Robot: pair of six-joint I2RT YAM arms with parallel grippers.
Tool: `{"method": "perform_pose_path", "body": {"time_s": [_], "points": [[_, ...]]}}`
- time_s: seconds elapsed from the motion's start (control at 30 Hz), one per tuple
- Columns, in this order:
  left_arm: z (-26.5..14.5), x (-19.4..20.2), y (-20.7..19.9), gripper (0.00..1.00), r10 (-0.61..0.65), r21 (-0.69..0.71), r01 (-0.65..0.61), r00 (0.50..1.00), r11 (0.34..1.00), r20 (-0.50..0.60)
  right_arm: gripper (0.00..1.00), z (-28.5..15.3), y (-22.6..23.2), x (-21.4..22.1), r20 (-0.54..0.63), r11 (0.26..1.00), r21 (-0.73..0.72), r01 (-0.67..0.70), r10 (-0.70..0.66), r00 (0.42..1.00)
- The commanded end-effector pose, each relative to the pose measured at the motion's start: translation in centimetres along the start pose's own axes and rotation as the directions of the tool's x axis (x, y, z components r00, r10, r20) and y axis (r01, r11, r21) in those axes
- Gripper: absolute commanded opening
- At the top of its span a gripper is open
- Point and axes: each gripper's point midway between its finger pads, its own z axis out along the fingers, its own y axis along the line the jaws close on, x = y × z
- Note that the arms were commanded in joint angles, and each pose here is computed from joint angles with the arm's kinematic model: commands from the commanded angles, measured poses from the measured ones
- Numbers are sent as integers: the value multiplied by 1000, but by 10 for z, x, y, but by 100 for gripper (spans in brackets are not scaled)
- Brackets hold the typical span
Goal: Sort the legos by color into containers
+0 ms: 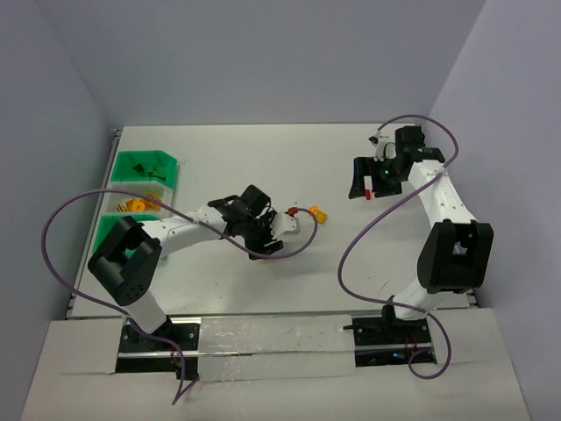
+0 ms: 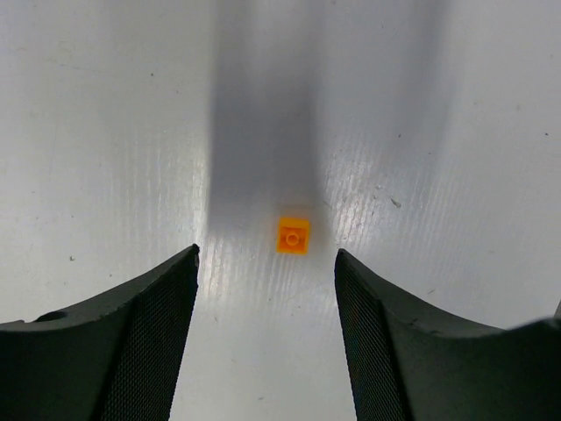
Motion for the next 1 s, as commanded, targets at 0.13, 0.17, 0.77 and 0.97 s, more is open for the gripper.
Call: {"method": "perform_pose_path", "body": {"time_s": [0.13, 0.17, 0.77, 0.97], "points": [[-6, 7, -2, 67, -51, -16, 51, 998, 999, -38, 100, 0, -1, -5, 2, 1000, -16, 4, -4, 1000], [-3, 7, -3, 67, -71, -10, 70, 997, 997, -44, 100, 0, -1, -5, 2, 1000, -16, 5, -5, 1000], [27, 3, -12, 67, -23, 15, 24, 998, 1000, -64, 100, 4, -3, 1, -20, 1000, -18, 2, -2, 1000], [36, 13, -11, 57, -23, 7, 24, 995, 1000, -93, 100, 5, -5, 3, -26, 1000, -14, 6, -6, 1000]]}}
